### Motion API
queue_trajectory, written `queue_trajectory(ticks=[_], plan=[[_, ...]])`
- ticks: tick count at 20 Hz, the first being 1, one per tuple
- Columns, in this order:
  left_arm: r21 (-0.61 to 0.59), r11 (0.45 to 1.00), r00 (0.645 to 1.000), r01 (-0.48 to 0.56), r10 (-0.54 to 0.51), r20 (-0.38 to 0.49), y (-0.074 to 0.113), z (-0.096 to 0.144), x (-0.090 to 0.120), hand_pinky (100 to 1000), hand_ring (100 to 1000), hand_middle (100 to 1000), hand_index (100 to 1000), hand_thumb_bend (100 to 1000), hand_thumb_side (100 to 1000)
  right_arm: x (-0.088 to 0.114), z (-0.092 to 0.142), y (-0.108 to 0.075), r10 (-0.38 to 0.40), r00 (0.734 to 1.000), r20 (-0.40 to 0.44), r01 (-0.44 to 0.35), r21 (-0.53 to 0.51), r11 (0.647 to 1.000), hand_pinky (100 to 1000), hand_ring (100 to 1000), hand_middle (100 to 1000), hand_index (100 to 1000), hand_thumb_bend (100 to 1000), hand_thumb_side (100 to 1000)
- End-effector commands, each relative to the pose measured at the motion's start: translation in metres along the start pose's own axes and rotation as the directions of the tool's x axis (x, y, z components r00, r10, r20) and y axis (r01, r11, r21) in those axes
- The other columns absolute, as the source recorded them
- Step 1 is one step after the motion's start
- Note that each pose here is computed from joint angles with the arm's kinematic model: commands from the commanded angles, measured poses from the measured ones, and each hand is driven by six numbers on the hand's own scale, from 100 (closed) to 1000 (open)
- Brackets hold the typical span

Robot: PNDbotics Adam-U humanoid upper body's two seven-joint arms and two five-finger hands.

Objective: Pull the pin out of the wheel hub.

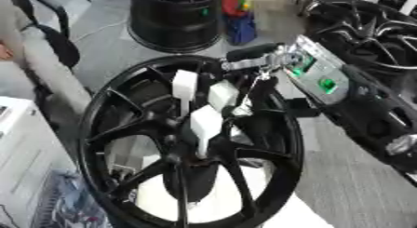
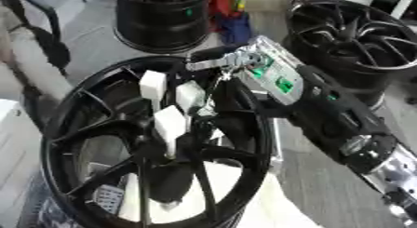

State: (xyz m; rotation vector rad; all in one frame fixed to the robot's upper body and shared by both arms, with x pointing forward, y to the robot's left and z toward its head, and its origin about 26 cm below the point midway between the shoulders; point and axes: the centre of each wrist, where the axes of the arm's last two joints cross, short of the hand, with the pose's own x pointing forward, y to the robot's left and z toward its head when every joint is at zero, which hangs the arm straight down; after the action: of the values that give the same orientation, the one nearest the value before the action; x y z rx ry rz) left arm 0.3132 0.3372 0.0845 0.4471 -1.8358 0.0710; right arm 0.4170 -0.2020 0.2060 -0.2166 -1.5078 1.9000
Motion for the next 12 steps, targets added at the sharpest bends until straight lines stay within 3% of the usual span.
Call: queue_trajectory(ticks=[1, 7, 12], plan=[[-0.002, 1.0, 0.999, 0.013, -0.013, 0.033, 0.003, -0.005, 0.008, 599, 534, 637, 737, 451, 218, 0.007, 0.01, -0.022, 0.034, 0.999, 0.005, -0.033, -0.069, 0.997, 575, 501, 494, 602, 100, 146], [-0.001, 1.0, 0.999, 0.021, -0.021, 0.028, 0.006, -0.004, 0.007, 600, 534, 636, 737, 451, 218, 0.02, 0.028, -0.049, 0.077, 0.997, 0.005, -0.075, -0.143, 0.987, 582, 507, 494, 603, 100, 151], [0.018, 0.999, 0.999, 0.039, -0.039, 0.015, 0.012, -0.002, 0.003, 600, 534, 636, 737, 451, 218, 0.028, 0.068, -0.071, 0.082, 0.997, -0.002, -0.079, -0.267, 0.961, 582, 501, 488, 600, 100, 149]])
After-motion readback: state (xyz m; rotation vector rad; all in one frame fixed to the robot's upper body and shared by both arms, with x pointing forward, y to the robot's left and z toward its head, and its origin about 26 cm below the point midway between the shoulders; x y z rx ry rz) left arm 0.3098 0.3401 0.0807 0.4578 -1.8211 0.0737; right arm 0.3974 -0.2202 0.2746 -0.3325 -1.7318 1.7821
